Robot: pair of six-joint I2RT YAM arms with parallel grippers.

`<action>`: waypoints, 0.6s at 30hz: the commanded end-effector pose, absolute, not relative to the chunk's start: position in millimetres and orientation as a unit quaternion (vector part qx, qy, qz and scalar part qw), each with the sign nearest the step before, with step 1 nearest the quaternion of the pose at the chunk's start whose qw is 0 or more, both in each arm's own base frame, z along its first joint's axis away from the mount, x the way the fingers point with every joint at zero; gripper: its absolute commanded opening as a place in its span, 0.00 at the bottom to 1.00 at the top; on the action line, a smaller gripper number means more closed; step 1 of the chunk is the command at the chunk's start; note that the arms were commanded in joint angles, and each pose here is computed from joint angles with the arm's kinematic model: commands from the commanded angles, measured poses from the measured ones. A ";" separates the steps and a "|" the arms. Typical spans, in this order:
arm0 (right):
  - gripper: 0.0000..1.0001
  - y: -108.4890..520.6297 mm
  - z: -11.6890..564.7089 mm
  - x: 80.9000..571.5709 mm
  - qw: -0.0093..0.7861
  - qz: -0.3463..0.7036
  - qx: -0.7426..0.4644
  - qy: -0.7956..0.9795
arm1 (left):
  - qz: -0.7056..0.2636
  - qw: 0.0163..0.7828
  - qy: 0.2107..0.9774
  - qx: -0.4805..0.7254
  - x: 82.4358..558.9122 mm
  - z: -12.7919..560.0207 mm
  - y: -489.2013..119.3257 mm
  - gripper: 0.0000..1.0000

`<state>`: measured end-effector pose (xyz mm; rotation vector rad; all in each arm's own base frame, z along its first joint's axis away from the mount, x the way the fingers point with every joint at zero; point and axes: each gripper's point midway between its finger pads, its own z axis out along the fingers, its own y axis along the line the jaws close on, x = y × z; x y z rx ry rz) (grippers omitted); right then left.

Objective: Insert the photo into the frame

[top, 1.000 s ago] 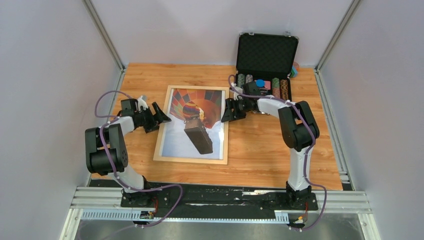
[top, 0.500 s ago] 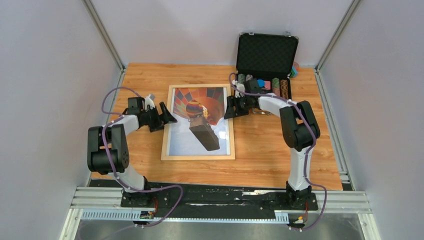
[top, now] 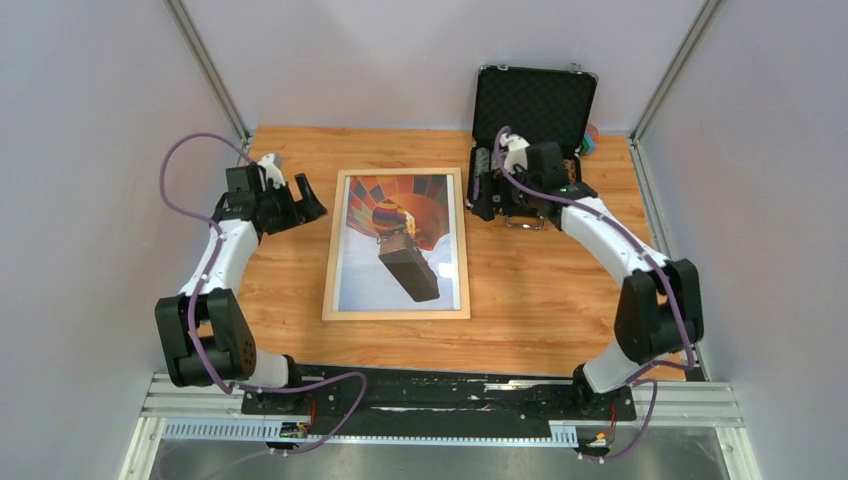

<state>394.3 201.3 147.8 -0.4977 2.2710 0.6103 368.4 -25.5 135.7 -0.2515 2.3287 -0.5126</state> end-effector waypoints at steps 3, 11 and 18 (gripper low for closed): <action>1.00 129.1 196.2 393.1 0.446 0.166 -0.131 0.870 | -0.130 0.408 0.897 -0.109 363.0 173.0 17.8 1.00; 1.00 61.4 229.3 360.9 0.518 0.119 -0.060 0.845 | -0.054 0.473 0.869 -0.131 355.6 221.5 53.4 1.00; 1.00 32.1 241.8 338.0 0.560 0.080 -0.023 0.825 | -0.031 0.499 0.854 -0.141 343.2 243.6 61.6 1.00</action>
